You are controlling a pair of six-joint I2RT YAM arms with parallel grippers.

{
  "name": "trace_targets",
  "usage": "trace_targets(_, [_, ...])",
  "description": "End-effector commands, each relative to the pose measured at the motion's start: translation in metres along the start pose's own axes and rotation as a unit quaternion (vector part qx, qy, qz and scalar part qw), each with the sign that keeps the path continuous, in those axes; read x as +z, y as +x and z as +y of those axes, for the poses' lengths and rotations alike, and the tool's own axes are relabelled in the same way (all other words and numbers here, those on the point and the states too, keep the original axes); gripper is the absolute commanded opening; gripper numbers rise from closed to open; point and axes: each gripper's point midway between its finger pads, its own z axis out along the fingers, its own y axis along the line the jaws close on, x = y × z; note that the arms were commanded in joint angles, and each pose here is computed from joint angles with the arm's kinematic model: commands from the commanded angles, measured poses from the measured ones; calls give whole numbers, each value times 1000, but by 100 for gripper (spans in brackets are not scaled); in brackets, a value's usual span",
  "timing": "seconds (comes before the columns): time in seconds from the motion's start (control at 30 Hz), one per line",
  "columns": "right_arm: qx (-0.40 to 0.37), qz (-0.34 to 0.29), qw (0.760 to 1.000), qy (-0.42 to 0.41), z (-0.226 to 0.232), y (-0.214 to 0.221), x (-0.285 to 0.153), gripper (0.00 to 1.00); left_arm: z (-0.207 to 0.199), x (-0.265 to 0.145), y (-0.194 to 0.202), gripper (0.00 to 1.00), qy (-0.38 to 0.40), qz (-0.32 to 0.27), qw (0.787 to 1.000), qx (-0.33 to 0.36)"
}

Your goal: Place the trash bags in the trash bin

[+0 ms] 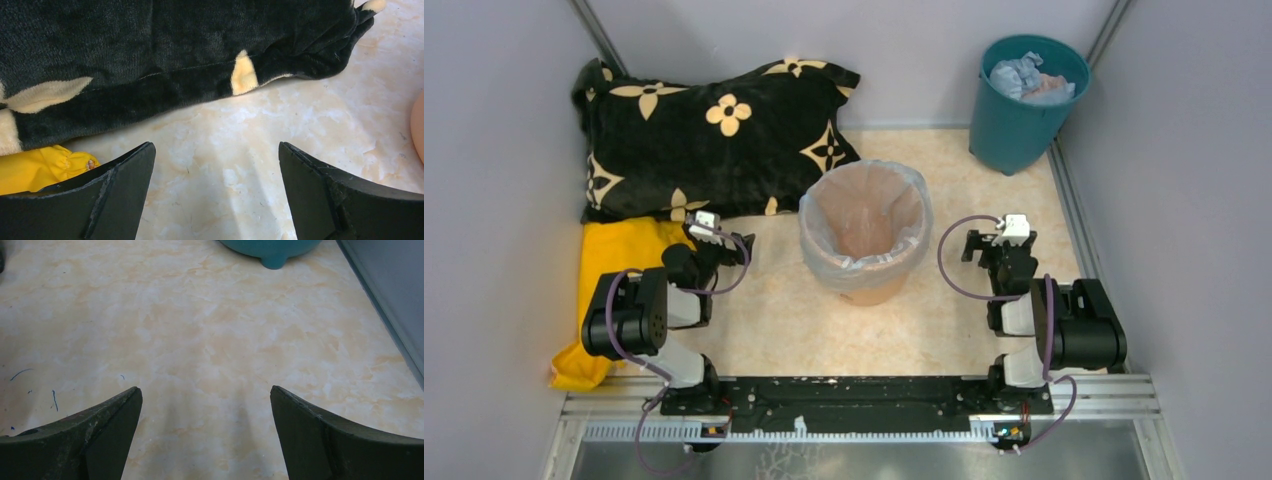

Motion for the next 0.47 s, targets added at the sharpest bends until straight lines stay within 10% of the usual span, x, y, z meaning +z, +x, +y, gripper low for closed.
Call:
trace_targets(0.0, [-5, -42, 999, -10, 5, -28, 9, 99, 1, 4, -6, 99, 3, -9, 1000, 11])
trace_targets(0.43, [-4, -42, 999, -11, 5, -28, 9, 99, 0, 3, -7, 99, 2, -11, 1000, 12])
